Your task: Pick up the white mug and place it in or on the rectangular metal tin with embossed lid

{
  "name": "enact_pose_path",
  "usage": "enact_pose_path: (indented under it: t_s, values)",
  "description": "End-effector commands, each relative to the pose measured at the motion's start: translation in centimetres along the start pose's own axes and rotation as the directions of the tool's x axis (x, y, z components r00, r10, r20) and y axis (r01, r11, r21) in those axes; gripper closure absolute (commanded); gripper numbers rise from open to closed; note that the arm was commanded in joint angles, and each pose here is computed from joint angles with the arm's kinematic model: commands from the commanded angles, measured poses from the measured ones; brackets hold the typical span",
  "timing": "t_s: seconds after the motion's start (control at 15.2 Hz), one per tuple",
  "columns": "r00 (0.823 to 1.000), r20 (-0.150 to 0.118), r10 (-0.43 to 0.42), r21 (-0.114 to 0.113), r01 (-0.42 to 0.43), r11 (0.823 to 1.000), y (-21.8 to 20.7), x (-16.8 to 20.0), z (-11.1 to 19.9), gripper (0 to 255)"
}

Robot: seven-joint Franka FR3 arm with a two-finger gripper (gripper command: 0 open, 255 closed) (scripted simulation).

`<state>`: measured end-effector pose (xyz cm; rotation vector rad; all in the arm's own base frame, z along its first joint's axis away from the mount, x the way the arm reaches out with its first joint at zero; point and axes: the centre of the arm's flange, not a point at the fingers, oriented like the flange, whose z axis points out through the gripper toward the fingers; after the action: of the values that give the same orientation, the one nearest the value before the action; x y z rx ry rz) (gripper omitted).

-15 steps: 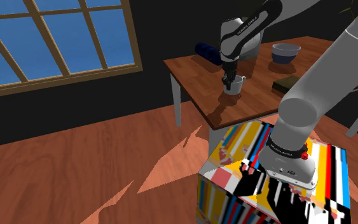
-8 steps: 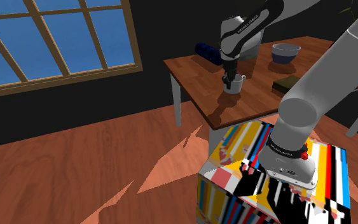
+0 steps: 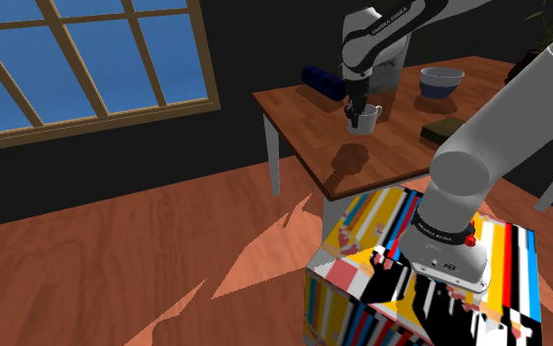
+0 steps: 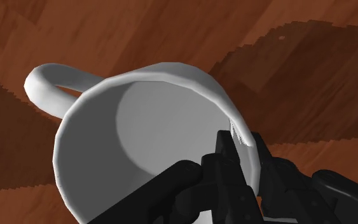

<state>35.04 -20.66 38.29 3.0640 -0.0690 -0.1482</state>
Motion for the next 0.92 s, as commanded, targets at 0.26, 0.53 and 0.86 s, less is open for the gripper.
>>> enact_pose_path:
  t_s: [0.26, 0.53, 0.86]
  values:
    - [1.000, 0.000, 0.000, 0.000, 0.000, 1.000, 0.1, -0.4, -3.1, 255]
    - [1.000, 0.000, 0.000, 0.000, 0.000, 1.000, 0.3, -0.6, -5.2, 255]
    - [1.000, 0.000, 0.000, 0.000, 0.000, 1.000, 1.3, -1.7, -7.2, 255]
